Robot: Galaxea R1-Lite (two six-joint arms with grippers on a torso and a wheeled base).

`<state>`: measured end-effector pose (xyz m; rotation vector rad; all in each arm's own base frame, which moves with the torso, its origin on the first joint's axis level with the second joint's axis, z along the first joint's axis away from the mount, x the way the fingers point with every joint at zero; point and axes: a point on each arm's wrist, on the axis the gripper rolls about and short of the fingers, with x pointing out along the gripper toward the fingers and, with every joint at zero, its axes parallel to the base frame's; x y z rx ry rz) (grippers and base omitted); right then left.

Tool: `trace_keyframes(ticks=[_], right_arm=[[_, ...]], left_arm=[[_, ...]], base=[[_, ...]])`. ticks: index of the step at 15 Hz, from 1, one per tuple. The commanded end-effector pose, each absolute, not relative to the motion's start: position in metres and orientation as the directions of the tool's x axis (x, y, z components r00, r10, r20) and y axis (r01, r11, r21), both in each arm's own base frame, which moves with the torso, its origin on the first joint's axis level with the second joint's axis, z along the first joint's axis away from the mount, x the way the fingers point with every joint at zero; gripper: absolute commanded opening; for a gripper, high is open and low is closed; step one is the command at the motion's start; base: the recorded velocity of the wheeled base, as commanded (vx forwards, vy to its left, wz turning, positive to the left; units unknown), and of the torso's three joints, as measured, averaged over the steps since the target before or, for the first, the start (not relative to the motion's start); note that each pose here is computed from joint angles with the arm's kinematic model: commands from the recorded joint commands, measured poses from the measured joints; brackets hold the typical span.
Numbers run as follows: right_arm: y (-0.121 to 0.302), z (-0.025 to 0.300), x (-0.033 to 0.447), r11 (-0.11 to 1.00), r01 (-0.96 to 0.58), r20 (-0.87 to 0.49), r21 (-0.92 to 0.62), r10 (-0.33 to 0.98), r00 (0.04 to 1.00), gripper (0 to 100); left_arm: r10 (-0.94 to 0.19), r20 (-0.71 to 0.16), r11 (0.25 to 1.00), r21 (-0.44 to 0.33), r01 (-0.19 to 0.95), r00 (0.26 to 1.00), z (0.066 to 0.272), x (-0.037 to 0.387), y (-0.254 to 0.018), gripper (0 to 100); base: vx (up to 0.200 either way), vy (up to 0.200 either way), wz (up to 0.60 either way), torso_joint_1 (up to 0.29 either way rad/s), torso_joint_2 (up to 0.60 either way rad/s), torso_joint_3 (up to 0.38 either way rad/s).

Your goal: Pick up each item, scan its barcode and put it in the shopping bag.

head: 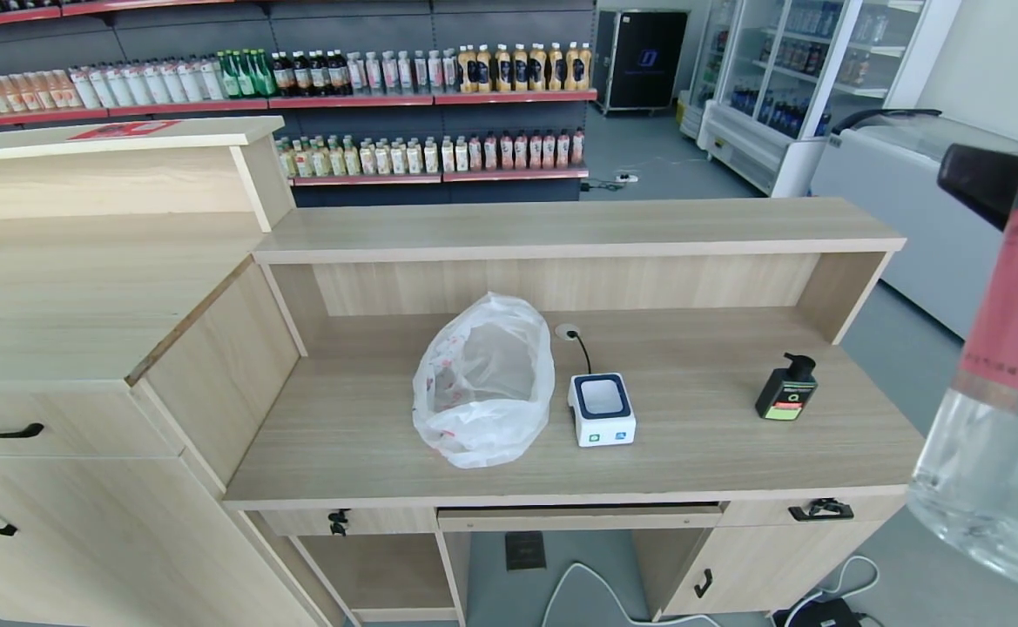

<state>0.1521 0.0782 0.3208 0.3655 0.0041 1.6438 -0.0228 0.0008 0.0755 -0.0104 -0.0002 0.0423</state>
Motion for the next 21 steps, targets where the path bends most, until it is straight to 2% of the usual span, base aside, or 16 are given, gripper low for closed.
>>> trace_keyframes(ticks=[1,10,13,16,17,18,21], right_arm=[[0.075,0.322,0.144,-0.113,-0.972,0.239,0.205,0.969,-0.062,0],[0.072,0.319,0.144,-0.089,-0.974,0.238,0.209,0.97,-0.037,0],[0.063,0.317,0.153,-0.018,-0.98,0.236,0.2,0.971,0.03,0],[0.038,0.299,0.185,0.215,-0.966,0.221,0.145,0.944,0.244,0],[0.013,0.284,0.198,0.372,-0.926,0.196,0.07,0.905,0.378,0],[0.004,0.279,0.201,0.424,-0.905,0.187,0.035,0.887,0.423,0],[-0.052,0.252,0.209,0.697,-0.716,0.106,-0.046,0.716,0.69,0]], left_arm=[[0.043,0.0,0.999,-0.011,-0.043,0.999,0.075,-0.023,0.001,100],[0.043,0.0,0.999,-0.011,-0.043,0.999,0.075,-0.023,0.001,100],[0.043,0.0,0.999,-0.011,-0.043,0.999,0.075,-0.023,0.001,100],[0.041,0.0,0.999,-0.011,-0.041,0.999,0.075,-0.023,0.001,100],[0.041,0.0,0.999,-0.011,-0.041,0.999,0.075,-0.023,0.001,100],[0.043,0.0,0.999,-0.011,-0.043,0.999,0.075,-0.023,0.001,100],[0.043,0.0,0.999,-0.011,-0.043,0.999,0.075,-0.023,0.001,100]], base=[[0.0,0.0,0.0,0.0,0.0,0.0],[0.0,0.0,0.0,0.0,0.0,0.0],[0.0,0.0,0.0,0.0,0.0,0.0],[0.0,0.0,0.0,0.0,0.0,0.0],[0.0,0.0,0.0,0.0,0.0,0.0],[0.0,0.0,0.0,0.0,0.0,0.0],[0.0,0.0,0.0,0.0,0.0,0.0]])
